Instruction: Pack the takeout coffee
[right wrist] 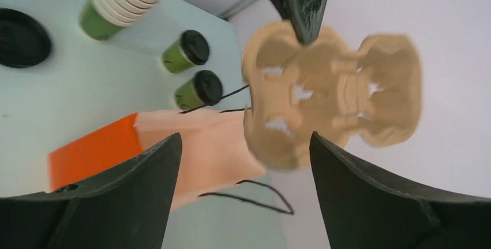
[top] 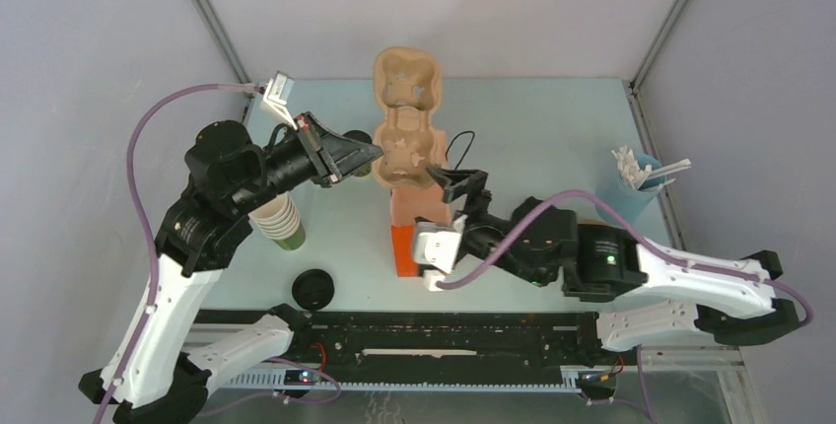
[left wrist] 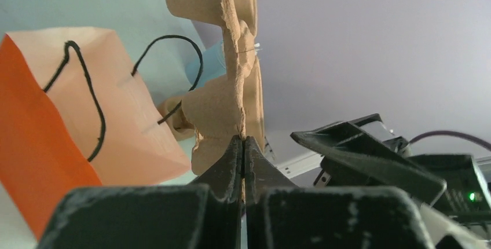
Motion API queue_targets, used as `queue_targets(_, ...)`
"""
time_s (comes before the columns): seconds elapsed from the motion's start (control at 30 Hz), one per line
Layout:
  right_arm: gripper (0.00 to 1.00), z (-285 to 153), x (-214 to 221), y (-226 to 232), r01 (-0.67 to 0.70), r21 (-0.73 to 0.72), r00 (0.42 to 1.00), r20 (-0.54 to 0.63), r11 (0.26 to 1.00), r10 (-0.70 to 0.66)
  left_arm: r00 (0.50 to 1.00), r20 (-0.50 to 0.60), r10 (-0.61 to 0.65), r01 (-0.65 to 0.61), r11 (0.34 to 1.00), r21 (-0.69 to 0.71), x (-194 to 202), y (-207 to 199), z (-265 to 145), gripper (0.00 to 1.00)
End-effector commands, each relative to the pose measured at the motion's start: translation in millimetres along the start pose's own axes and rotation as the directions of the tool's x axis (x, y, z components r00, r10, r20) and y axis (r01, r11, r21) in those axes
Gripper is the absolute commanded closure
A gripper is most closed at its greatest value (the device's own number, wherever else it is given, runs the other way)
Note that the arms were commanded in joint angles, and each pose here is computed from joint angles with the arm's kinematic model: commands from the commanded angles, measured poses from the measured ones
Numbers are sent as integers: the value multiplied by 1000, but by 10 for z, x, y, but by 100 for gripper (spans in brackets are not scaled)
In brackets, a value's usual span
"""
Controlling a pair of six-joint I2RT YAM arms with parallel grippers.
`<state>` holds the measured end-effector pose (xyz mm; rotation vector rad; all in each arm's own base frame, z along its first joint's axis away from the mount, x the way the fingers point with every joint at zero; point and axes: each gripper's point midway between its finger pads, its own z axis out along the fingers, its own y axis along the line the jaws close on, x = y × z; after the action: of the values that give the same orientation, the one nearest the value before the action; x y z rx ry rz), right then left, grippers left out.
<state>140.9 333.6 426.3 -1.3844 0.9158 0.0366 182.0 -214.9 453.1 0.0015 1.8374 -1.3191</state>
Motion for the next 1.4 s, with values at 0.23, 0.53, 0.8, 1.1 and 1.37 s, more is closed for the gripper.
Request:
queue_targets(0.23,7,-365,46,-706,-433,-101,877,181,896,444,977,-42,211,-211,977,-1,163,184,4,100)
queue_targets(0.53,16,99,43,-619,-283,-248,927,177,927,331,971,-77,225,-223,974,29,276,166,53,100)
queue_targets(0.8,33,398,372,-570,-264,-236,954,76,935,289,969,-88,231,-230,973,26,321,208,57,100)
queue_targets(1.1,32,492,532,-591,-261,-189,960,46,947,274,966,-99,239,-237,971,35,337,204,71,100)
queue_targets(1.37,34,562,646,-596,-258,-176,964,9,950,264,964,-107,243,-241,970,36,354,216,76,100)
